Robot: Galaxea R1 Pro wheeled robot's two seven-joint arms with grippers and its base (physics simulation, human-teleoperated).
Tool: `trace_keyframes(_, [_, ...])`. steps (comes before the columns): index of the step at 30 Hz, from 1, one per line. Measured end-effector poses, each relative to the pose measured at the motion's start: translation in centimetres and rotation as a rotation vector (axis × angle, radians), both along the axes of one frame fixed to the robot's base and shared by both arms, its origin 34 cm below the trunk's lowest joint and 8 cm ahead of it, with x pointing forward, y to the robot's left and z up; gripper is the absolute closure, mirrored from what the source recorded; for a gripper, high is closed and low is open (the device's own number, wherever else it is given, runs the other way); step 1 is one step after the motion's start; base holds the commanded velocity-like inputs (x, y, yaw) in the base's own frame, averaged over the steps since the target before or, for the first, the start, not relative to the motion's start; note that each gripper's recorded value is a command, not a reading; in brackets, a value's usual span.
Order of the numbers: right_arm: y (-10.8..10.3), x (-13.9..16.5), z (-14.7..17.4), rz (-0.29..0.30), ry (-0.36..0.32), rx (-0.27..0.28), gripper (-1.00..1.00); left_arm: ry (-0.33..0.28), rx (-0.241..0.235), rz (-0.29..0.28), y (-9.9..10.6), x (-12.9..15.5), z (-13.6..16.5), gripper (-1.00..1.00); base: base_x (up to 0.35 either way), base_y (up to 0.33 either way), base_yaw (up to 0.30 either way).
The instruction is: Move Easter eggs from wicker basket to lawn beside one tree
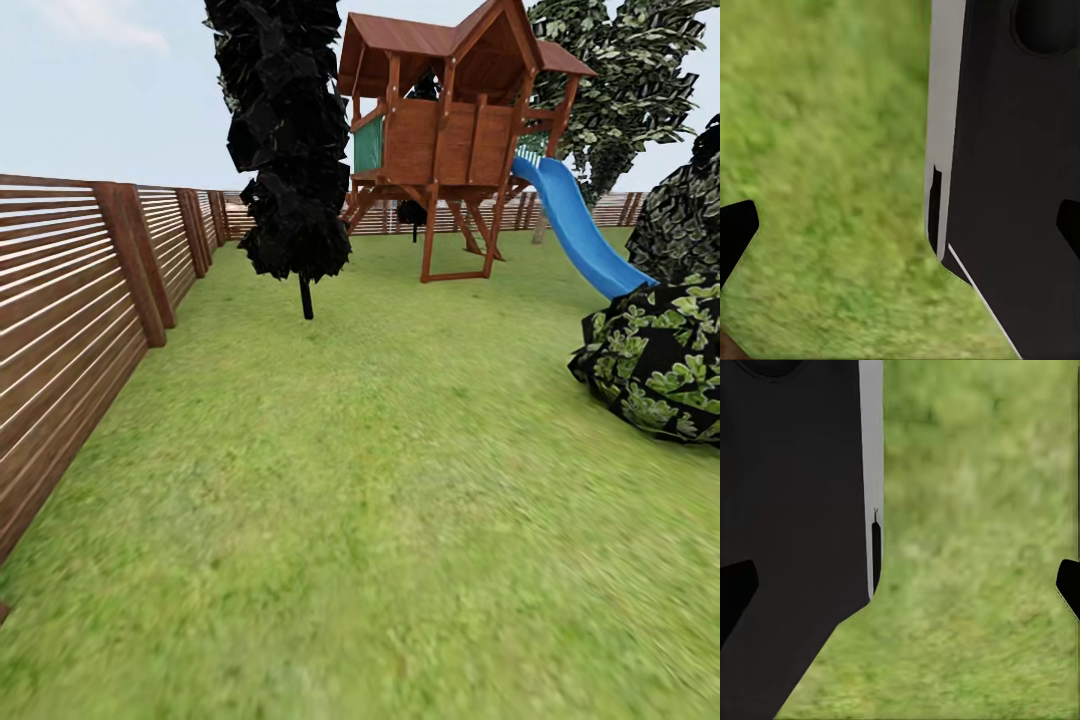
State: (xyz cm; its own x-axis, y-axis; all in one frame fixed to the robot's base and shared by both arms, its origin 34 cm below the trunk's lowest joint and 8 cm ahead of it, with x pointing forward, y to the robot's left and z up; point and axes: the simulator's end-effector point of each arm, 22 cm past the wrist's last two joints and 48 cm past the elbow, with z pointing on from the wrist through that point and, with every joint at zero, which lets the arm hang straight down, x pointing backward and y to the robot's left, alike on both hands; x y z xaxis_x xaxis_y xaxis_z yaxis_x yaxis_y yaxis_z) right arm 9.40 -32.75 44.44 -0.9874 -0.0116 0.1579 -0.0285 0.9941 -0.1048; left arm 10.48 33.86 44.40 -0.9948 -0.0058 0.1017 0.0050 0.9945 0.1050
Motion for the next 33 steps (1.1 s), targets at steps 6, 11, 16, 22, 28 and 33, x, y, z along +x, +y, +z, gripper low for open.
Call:
trace_keyframes(6, [0.0,0.0,0.0,0.0,0.0,0.0,-1.0,0.0,0.0,0.0,0.0,0.0,0.0,-1.0,0.336,0.0,0.0])
trace_keyframes(11, [0.0,0.0,0.0,-0.001,0.0,0.0,-1.0,0.0,0.0,0.0,0.0,0.0,0.0,-1.0,0.336,0.0,0.0])
trace_keyframes(16, [0.0,0.0,0.0,-0.001,0.0,0.0,-1.0,0.0,0.0,0.0,0.0,0.0,0.0,-1.0,0.336,0.0,0.0])
trace_keyframes(22, [0.0,0.0,0.0,0.001,0.0,0.0,-1.0,0.0,0.0,0.0,0.0,0.0,0.0,-1.0,0.336,0.0,0.0])
trace_keyframes(28, [-0.1,0.0,0.0,0.009,0.003,0.0,-1.0,-0.002,-0.002,0.0,-0.2,0.0,0.0,-1.0,0.282,0.0,0.0])
trace_keyframes(33, [-1.8,0.5,0.1,0.015,-0.008,-0.017,-1.0,-0.003,0.011,-0.005,1.1,0.2,0.1,-1.0,0.0,0.0,0.0])
